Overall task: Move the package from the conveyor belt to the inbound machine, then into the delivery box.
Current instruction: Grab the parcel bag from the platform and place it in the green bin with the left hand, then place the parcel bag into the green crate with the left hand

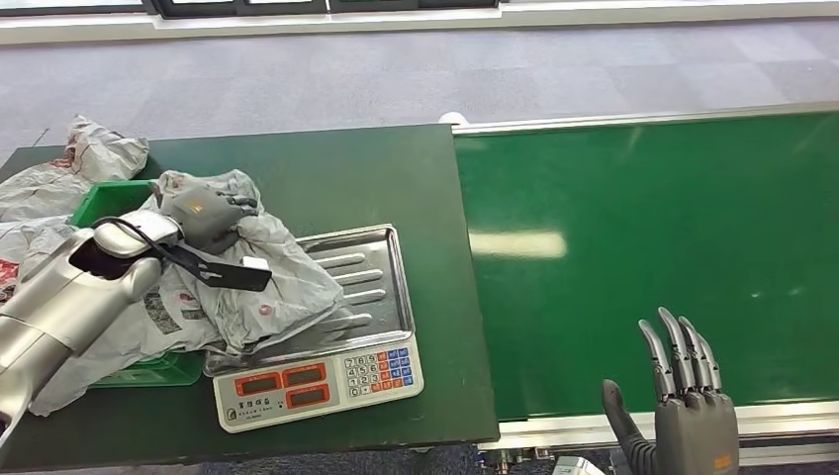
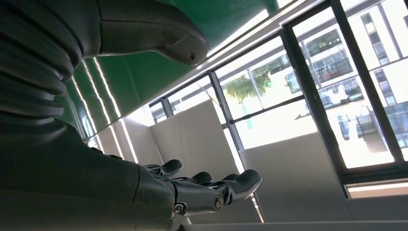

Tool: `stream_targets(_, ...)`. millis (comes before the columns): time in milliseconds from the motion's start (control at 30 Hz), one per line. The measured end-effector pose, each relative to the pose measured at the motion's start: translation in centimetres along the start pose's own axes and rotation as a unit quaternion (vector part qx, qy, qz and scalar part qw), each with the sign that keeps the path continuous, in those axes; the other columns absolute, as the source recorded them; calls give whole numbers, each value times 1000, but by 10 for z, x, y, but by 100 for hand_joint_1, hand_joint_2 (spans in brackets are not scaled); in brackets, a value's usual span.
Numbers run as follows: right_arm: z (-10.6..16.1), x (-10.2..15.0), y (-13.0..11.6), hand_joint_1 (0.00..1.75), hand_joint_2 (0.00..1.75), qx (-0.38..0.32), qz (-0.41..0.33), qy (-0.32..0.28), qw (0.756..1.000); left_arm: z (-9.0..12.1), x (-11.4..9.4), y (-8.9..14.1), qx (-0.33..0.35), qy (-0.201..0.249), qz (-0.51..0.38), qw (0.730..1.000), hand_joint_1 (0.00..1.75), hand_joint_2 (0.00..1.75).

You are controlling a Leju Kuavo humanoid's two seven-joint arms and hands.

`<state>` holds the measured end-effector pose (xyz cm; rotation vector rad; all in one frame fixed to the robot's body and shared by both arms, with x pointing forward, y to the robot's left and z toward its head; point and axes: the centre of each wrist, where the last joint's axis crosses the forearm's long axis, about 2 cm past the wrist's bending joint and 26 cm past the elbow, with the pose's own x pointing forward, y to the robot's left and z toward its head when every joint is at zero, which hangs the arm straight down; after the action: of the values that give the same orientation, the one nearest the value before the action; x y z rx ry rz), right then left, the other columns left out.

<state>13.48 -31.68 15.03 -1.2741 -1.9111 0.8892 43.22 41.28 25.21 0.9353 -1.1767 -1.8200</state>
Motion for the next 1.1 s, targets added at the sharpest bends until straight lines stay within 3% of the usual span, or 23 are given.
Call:
stream_targets(333, 8, 7, 0, 0, 175, 6, 14, 3, 1000, 40, -15, 166, 206, 45, -55, 976, 175, 175)
stream_targets(433, 7, 10, 1, 0, 175, 5, 13, 8, 1000, 49, -13, 190, 238, 47, -63, 968, 175, 175)
stream_targets(600, 8, 12, 2, 0, 175, 3, 8, 12, 1000, 56, -12, 202, 266, 59, -74, 959, 175, 175)
stream_targets(700, 9, 11, 1, 0, 175, 3, 3, 18, 1000, 60, -19, 202, 267, 70, -74, 958, 175, 175)
stream_targets(800, 11, 10, 0, 0, 175, 4, 3, 21, 1000, 61, -34, 183, 241, 78, -63, 965, 175, 175)
stream_targets(967, 19, 12, -4, 0, 175, 5, 9, 33, 999, 67, -68, 97, 164, 81, -25, 983, 175, 175)
stream_targets(1100, 23, 14, -8, 0, 175, 6, 13, 41, 999, 81, -80, 38, 109, 101, 6, 989, 175, 175)
